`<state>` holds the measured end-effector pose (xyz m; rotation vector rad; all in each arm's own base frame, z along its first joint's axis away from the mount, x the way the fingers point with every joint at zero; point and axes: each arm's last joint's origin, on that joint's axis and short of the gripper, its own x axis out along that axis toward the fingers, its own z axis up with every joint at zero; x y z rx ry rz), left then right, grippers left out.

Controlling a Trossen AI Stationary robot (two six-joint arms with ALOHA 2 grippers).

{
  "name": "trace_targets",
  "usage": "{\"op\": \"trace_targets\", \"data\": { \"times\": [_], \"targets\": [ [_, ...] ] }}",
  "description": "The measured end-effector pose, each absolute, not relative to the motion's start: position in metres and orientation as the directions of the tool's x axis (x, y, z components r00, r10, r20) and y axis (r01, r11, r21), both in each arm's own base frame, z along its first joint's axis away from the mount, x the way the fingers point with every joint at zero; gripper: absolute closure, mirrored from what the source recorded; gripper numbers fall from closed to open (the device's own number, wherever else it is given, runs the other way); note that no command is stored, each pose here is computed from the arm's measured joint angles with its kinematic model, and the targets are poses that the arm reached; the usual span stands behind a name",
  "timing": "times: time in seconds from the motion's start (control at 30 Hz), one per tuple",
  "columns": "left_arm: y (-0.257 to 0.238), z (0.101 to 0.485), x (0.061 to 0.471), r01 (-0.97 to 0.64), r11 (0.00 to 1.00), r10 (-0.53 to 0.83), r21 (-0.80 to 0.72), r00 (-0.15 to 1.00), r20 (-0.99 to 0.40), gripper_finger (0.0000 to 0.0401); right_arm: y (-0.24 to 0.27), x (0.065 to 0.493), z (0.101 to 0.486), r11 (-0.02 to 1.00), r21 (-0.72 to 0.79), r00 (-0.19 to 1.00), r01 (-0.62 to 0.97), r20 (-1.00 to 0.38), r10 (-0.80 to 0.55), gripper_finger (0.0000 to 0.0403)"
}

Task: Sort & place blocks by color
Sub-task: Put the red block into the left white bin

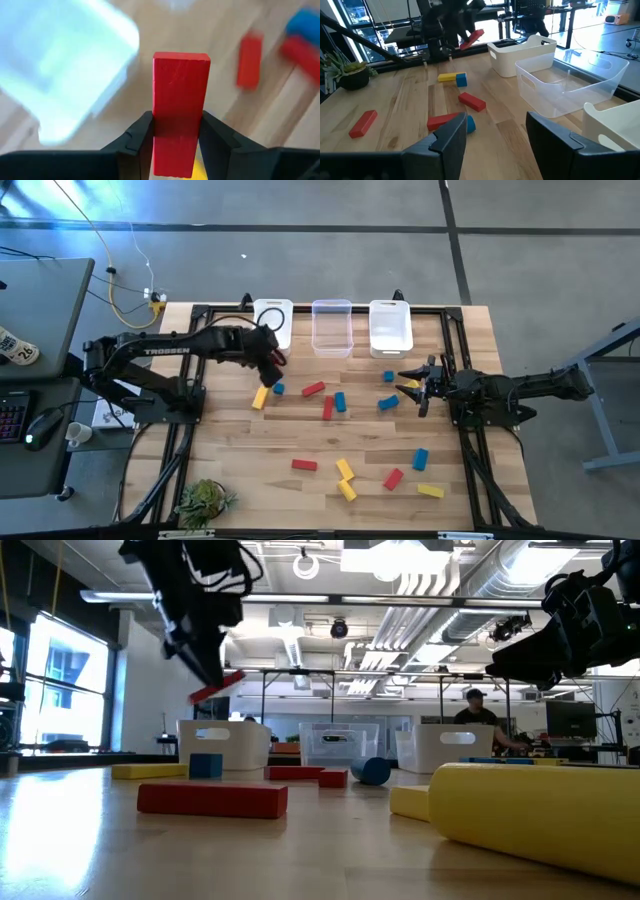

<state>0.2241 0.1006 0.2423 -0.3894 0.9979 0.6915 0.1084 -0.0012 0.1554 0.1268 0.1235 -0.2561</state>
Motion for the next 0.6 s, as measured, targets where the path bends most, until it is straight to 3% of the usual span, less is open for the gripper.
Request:
{"op": "trace_targets", "data": {
  "times": [0.27, 0.6],
  "targets": [
    [0.131, 0.263, 0.234, -0.732, 0.681, 0.522, -0.017, 0.502, -0.689, 0.0293, -0.001, 0.108, 0.155, 0.959, 0.109, 0.960, 0.260, -0.138, -0.244, 0.0210],
    [0.176, 0.267, 0.207, -0.860, 0.505, 0.692, 0.075, 0.351, -0.631, 0.0291, -0.001, 0.108, 0.155, 0.959, 0.109, 0.960, 0.260, -0.137, -0.245, 0.0210]
  ]
}}
